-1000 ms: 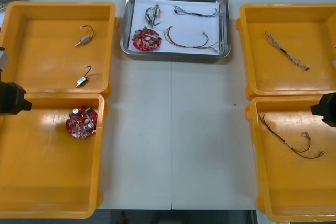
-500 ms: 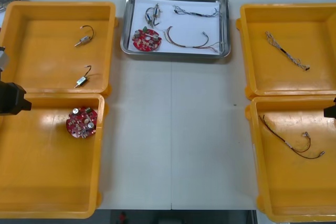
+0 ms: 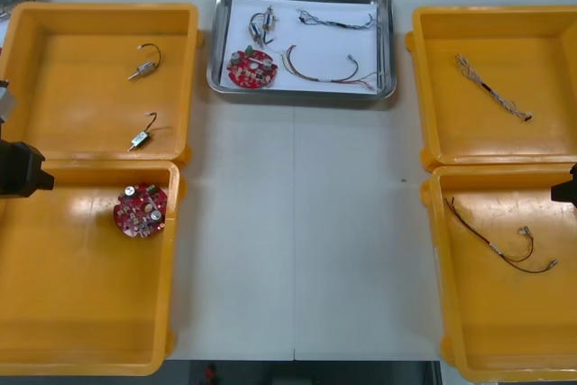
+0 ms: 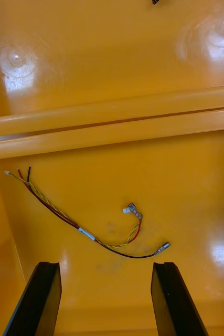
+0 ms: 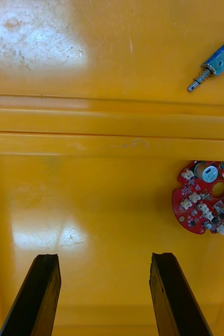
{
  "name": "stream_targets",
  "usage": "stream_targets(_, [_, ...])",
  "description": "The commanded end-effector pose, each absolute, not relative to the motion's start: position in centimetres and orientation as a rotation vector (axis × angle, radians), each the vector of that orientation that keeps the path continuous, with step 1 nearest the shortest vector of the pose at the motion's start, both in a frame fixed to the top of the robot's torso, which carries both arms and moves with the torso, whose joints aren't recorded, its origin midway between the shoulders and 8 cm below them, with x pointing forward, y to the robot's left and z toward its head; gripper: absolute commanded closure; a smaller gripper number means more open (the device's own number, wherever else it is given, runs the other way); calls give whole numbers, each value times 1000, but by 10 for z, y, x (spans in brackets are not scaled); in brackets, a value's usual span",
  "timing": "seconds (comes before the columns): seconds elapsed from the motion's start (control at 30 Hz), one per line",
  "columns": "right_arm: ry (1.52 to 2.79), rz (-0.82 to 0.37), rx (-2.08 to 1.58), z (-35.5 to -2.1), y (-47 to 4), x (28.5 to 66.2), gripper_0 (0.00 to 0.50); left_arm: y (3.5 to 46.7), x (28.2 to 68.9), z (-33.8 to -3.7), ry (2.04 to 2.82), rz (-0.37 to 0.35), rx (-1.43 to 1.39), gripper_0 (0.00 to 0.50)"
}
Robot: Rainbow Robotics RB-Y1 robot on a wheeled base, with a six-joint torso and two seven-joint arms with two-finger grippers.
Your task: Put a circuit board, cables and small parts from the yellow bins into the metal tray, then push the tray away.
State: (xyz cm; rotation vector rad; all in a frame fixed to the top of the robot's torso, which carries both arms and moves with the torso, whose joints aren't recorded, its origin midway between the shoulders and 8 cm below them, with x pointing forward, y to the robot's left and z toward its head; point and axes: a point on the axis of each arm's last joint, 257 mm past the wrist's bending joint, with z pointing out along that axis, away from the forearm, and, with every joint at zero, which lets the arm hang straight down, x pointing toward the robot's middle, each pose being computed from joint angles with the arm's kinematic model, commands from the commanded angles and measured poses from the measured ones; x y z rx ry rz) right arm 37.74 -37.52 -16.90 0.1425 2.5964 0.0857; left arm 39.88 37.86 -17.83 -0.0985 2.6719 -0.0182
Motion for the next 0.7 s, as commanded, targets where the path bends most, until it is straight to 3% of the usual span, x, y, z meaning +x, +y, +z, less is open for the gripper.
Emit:
stream_targets(0.03, [2600,52,192,-165,-388,372,0,379,397,-175,2661,56,83,0])
stream_targets(0.7, [2600,52,192,-165,-388,372,0,379,397,-175,2661,56,83,0])
